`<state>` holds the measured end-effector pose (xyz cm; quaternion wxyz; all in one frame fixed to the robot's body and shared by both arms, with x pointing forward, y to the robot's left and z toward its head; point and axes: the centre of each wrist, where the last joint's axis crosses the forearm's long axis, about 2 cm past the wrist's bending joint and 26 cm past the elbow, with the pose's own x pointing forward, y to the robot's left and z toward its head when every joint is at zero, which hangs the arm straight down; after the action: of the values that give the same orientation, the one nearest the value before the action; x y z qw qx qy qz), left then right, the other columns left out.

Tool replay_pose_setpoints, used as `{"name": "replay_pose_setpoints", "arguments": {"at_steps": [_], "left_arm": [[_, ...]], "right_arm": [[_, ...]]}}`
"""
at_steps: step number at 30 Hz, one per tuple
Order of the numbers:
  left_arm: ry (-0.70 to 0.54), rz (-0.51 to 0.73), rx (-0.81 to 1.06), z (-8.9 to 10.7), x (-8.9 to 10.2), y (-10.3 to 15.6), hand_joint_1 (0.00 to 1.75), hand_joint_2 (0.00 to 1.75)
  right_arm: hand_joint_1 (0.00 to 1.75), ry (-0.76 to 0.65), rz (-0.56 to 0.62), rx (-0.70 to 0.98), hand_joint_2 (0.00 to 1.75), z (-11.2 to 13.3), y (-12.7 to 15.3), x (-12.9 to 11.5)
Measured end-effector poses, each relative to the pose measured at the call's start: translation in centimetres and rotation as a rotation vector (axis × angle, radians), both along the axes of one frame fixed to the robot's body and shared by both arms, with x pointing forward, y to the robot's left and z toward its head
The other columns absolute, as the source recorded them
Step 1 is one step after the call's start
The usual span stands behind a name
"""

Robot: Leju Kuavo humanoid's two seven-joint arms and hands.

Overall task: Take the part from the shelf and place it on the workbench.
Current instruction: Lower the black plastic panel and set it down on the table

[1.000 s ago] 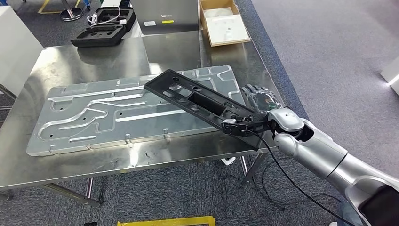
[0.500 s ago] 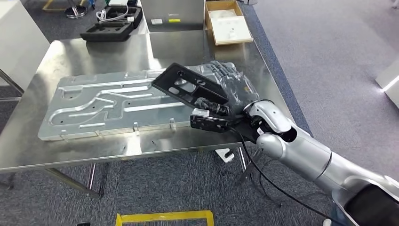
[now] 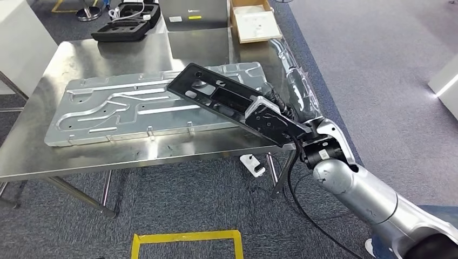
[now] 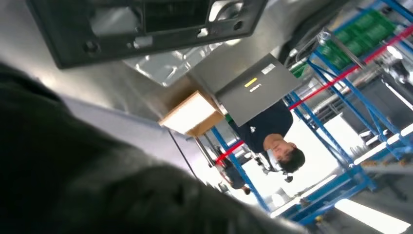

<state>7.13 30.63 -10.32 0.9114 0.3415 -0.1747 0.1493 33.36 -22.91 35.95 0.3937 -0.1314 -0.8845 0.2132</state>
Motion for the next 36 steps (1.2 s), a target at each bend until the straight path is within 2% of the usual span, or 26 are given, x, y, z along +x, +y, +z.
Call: {"name": "replay_pose_setpoints", "arguments": {"at_steps": [8, 13, 21, 36], "left_arm": [[-0.003, 0.006, -0.002, 0.0, 0.2, -0.2, 0.00, 0.00], [0.006, 0.012, -0.001, 0.1, 0.4, -0.1, 0.00, 0.00], [0.016, 0.013, -0.003, 0.1, 0.4, -0.1, 0.00, 0.00], [0.012, 0.003, -0.005, 0.1, 0.3, -0.3, 0.00, 0.00]], "right_arm": [[0.00, 0.133, -0.075, 0.336, 0.00, -1.9, -3.7, -0.4], [0.00, 0.124, -0.115, 0.515, 0.00, -3.0, -6.2, -0.7], [0.00, 0.119, -0.170, 0.549, 0.00, -3.6, -8.3, -1.2], [0.00, 0.108, -0.178, 0.551, 0.00, -3.5, -8.6, -1.5]]}}
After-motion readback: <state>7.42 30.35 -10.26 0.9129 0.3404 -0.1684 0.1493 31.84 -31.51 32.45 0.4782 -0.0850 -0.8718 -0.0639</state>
